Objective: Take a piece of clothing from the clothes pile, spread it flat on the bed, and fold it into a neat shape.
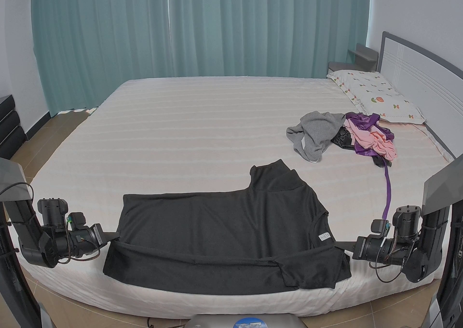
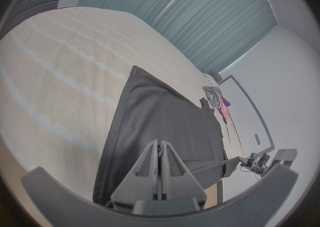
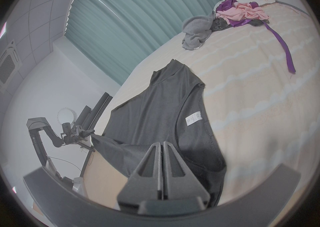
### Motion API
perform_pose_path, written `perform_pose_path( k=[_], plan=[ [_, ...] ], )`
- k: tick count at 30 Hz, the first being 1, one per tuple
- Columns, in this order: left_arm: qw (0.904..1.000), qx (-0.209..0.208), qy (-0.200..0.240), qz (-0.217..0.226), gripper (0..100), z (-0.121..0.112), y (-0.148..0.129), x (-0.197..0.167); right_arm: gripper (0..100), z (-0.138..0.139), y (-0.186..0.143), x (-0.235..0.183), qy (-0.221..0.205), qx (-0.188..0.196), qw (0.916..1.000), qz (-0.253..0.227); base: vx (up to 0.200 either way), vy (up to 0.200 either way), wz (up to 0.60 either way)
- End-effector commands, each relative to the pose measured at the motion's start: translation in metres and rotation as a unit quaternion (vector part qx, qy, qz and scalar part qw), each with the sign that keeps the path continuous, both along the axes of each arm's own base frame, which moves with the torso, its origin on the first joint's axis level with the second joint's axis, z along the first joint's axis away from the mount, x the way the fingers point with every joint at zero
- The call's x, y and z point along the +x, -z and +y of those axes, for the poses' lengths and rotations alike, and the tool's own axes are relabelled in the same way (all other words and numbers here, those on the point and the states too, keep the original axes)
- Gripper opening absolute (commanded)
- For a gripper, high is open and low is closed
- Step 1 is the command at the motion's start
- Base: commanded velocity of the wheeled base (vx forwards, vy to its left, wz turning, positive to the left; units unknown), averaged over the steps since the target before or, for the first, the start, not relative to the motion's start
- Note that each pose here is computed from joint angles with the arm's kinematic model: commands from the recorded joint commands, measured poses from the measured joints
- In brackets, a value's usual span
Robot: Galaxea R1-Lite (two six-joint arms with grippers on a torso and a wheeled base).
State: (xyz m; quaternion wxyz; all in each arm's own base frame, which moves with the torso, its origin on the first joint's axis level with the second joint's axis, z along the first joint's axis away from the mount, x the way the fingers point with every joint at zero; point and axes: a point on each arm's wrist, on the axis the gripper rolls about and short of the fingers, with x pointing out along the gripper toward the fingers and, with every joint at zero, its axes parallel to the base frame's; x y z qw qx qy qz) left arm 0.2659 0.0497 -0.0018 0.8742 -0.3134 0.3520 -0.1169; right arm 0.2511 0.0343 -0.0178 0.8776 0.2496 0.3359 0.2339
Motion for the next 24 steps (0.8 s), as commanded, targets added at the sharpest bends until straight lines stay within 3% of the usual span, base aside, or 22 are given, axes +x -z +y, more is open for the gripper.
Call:
perform_pose_path(
  k=[1, 16, 24],
  plan=[
    [0.9998, 0.003, -0.013, -0.017, 0, 0.003, -0.018, -0.016, 0, 0.001, -0.028, -0.017, -0.003, 0.007, 0.9996, -0.027, 0.000, 0.000, 0.00],
    [0.9994, -0.005, -0.033, 0.000, 0, 0.002, -0.029, -0.059, 0, -0.005, -0.051, -0.044, -0.010, 0.023, 0.9991, -0.034, 0.000, 0.000, 0.00],
    [0.9991, -0.012, -0.038, 0.015, 0, -0.001, -0.028, -0.069, 0, -0.007, -0.052, -0.056, -0.007, 0.014, 0.9998, 0.012, 0.000, 0.000, 0.00]
  ],
)
